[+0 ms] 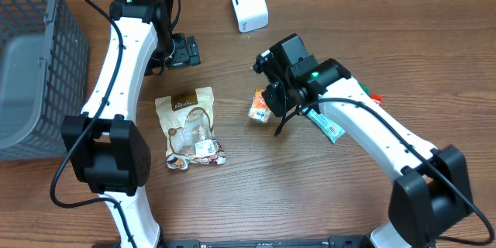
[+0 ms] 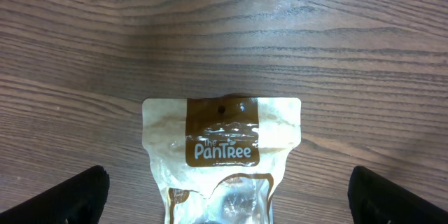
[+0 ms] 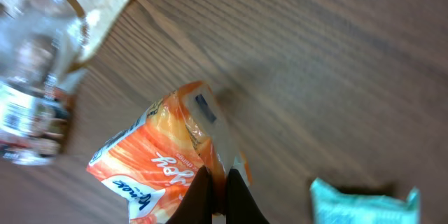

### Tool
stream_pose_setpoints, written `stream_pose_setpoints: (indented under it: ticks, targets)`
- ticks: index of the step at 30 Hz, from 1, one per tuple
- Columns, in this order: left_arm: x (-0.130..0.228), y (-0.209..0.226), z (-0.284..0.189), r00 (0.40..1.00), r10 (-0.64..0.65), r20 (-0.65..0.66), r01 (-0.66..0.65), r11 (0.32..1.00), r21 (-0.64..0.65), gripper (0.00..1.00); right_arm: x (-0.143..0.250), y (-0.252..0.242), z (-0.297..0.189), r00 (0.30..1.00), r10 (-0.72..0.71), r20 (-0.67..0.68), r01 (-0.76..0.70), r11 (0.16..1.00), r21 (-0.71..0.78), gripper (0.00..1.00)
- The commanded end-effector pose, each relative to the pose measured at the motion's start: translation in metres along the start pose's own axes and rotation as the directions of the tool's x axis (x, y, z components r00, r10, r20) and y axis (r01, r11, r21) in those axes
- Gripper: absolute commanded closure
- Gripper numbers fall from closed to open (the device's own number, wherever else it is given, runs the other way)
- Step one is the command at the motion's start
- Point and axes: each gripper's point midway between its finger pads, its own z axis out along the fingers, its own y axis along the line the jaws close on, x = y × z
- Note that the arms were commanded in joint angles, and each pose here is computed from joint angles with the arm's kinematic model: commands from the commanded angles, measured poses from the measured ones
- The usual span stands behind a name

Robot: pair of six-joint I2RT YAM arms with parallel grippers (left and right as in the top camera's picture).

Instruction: Scan the item barcode

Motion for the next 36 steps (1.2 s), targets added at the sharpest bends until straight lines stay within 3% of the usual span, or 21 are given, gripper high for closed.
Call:
stream_pose_setpoints:
  ticks: [1,8,9,10,11,15,18,20,24,30,34,36]
  targets:
    - [-0.004,0.0,-0.004,1.0,0.013,0.017,-0.013,1.0,0.0,0.0,0.01,-0.011,0.021,0.98,-0.194,-0.047,0.196,0.98,0.027,0.96]
    - [-0.004,0.0,-0.004,1.0,0.013,0.017,-0.013,1.0,0.0,0.0,0.009,-0.015,0.047,0.969,-0.239,-0.055,0.241,0.97,0.025,0.96]
    - [-0.004,0.0,-0.004,1.0,0.013,0.017,-0.013,1.0,-0.001,0.0,0.005,-0.015,0.047,0.97,-0.24,-0.043,0.241,0.97,0.03,0.7]
    - [-0.004,0.0,-0.004,1.0,0.013,0.017,-0.013,1.0,0.0,0.0,0.001,-0.016,0.047,0.97,-0.24,-0.027,0.24,0.97,0.037,0.34]
    - [-0.004,0.0,-0.004,1.0,0.013,0.017,-0.013,1.0,-0.001,0.0,-0.002,-0.016,0.047,0.975,-0.223,-0.016,0.224,0.974,0.042,0.24]
    - [-0.004,0.0,-0.004,1.0,0.013,0.017,-0.013,1.0,0.0,0.0,-0.015,-0.018,0.044,0.998,-0.054,0.037,0.052,0.997,0.054,0.24]
    - [-0.004,0.0,-0.004,1.0,0.013,0.017,-0.013,1.0,-0.001,0.0,-0.017,-0.023,0.039,0.984,0.175,0.047,-0.177,0.983,0.049,0.25]
    - [-0.004,0.0,-0.004,1.0,0.013,0.017,-0.013,1.0,0.0,0.0,-0.01,-0.026,0.039,0.936,0.351,0.03,-0.352,0.935,0.047,0.26]
    - [-0.004,0.0,-0.004,1.0,0.013,0.017,-0.013,1.0,-0.001,0.0,0.016,-0.033,0.039,0.76,0.649,-0.034,-0.645,0.759,0.081,0.38]
    - [-0.004,0.0,-0.004,1.0,0.013,0.017,-0.013,1.0,0.0,0.0,0.031,-0.03,0.052,0.697,0.715,-0.056,-0.711,0.699,0.071,0.58]
    - [-0.004,0.0,-0.004,1.0,0.013,0.017,-0.013,1.0,-0.001,0.0,0.031,-0.025,0.061,0.693,0.719,-0.054,-0.718,0.695,0.027,0.67]
    - [-0.004,0.0,-0.004,1.0,0.013,0.017,-0.013,1.0,0.0,0.0,0.032,-0.023,0.064,0.659,0.75,-0.054,-0.75,0.661,0.018,0.69]
